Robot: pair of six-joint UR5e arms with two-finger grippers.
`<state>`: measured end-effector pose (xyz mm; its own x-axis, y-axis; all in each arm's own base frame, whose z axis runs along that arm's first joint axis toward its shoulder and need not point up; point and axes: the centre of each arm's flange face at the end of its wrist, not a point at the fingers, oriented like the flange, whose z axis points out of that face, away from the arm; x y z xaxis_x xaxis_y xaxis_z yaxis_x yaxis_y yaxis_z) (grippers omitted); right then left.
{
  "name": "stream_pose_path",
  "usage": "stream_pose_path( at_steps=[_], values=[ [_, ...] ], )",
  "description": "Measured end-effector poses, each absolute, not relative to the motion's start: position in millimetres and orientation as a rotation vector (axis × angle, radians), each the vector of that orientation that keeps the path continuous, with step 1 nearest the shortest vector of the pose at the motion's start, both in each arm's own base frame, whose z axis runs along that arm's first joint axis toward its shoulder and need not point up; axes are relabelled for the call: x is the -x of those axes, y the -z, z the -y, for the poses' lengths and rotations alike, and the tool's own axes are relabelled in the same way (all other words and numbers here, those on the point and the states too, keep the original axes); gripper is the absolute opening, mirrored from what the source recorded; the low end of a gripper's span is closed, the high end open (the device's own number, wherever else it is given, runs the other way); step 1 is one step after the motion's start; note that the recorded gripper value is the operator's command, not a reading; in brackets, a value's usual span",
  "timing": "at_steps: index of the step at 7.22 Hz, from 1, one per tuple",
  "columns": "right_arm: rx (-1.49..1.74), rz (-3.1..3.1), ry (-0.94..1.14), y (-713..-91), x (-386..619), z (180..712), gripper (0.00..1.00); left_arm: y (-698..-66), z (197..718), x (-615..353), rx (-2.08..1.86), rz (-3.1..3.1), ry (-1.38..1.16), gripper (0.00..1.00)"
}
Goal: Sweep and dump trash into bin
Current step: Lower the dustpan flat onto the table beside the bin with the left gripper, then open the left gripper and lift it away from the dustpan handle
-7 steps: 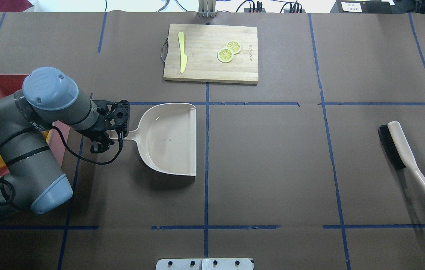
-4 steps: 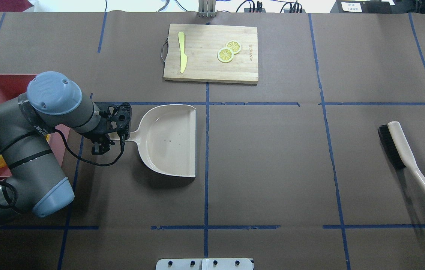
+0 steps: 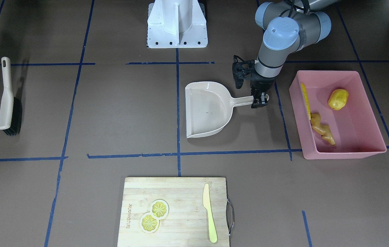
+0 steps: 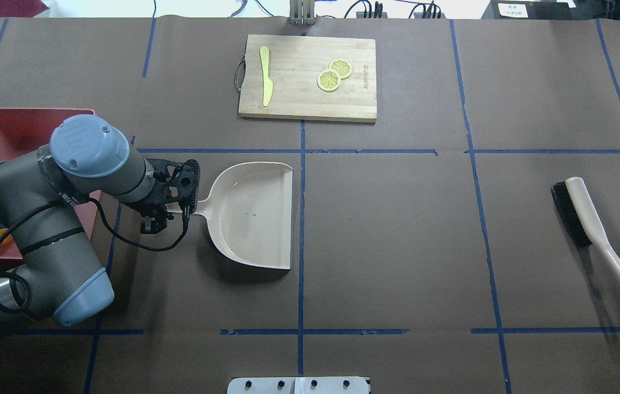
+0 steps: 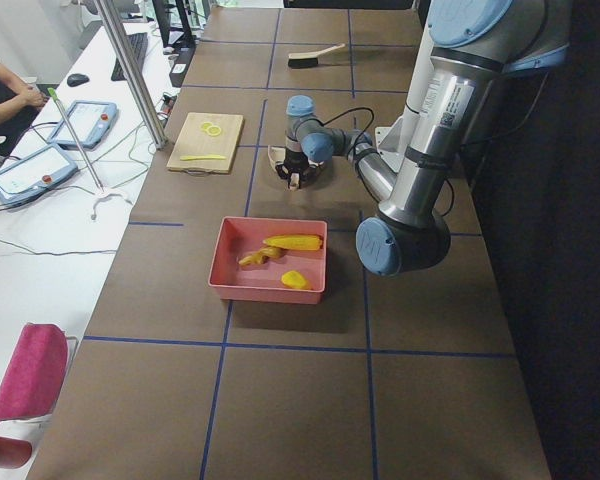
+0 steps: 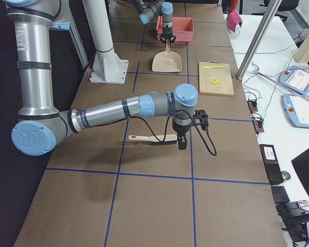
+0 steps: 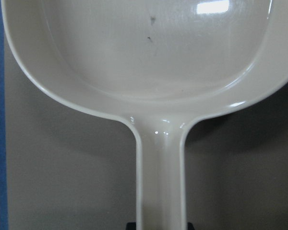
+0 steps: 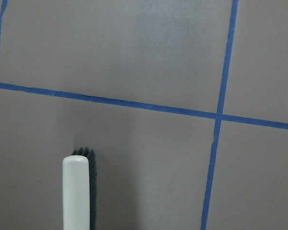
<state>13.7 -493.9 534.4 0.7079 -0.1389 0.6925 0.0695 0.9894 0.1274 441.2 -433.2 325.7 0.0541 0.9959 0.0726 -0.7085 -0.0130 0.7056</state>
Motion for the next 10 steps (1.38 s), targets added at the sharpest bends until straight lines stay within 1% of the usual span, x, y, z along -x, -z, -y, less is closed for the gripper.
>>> stream_pose_path(
  at_steps=[3, 5, 8, 10],
  values=[
    [-0.092, 0.775, 0.114, -536, -14, 493, 1.00, -326, 431, -442, -0.656, -0.532, -1.462, 1.00],
    [-0.093, 0.774, 0.114, -536, -14, 493, 1.00, -324, 437, -423, -0.571, -0.501, -1.437, 1.00],
    [-0.101, 0.775, 0.118, -531, -14, 495, 1.00, -294, 441, -372, -0.527, -0.475, -1.375, 1.00],
    [-0.110, 0.775, 0.120, -527, -14, 496, 1.00, -277, 443, -347, -0.542, -0.495, -1.256, 1.00]
  ],
)
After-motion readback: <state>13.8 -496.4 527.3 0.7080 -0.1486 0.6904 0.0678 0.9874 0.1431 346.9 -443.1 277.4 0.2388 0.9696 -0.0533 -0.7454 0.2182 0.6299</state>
